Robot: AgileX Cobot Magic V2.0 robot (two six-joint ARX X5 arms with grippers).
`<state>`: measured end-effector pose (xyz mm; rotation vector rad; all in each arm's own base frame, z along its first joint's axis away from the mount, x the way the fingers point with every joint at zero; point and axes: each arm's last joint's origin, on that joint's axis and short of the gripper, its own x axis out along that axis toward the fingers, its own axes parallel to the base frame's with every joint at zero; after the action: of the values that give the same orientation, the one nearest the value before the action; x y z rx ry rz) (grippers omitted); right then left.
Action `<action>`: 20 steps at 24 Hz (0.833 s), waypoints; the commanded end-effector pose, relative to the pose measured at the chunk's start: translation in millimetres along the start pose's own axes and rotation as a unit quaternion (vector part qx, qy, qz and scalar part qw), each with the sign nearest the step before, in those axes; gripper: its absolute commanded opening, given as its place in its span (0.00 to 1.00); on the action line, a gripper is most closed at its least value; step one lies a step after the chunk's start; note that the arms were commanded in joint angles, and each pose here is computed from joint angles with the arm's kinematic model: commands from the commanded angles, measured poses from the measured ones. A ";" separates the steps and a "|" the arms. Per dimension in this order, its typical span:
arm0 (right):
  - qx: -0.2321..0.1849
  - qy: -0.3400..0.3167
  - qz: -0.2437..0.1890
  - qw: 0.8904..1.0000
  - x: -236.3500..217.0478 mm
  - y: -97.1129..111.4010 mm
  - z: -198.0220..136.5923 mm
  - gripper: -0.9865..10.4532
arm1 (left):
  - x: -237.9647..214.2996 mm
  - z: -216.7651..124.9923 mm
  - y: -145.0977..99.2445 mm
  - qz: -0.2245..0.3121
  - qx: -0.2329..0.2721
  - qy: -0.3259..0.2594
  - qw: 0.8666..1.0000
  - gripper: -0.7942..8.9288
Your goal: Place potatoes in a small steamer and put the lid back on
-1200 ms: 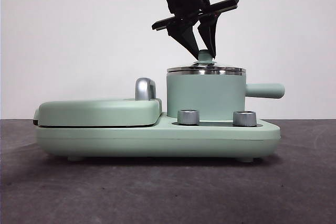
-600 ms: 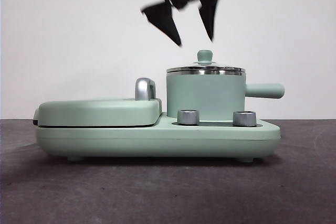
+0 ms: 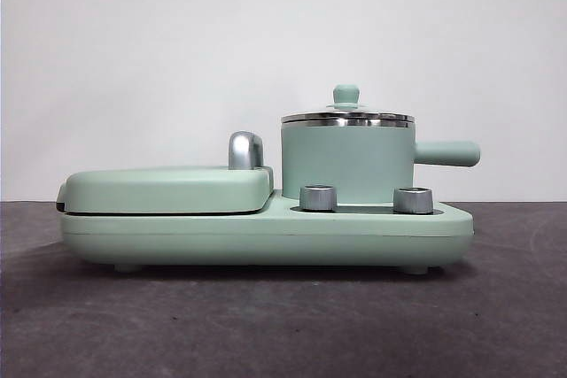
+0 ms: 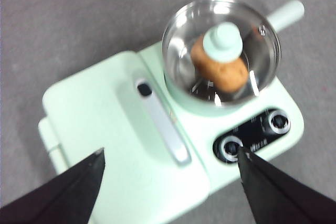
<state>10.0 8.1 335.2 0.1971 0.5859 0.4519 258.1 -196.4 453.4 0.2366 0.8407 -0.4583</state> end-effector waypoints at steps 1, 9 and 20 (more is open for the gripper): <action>-0.013 -0.003 0.032 0.999 -1.8 2.8 2.9 0.47 | -19.6 -18.2 2.4 -0.001 -0.001 -0.002 1.000 0.49; -0.028 -0.005 0.088 0.996 -2.1 6.8 5.3 0.47 | -31.9 -117.7 15.2 -0.005 -0.037 -0.027 0.999 0.46; -0.031 -0.013 0.104 0.994 -2.4 8.2 7.2 0.47 | -61.4 -259.8 35.4 -0.034 -0.115 -0.153 0.981 0.46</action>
<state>9.6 13.8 341.5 0.2159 0.5458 0.6537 71.6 -51.1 329.3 -0.0459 0.6249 -0.4334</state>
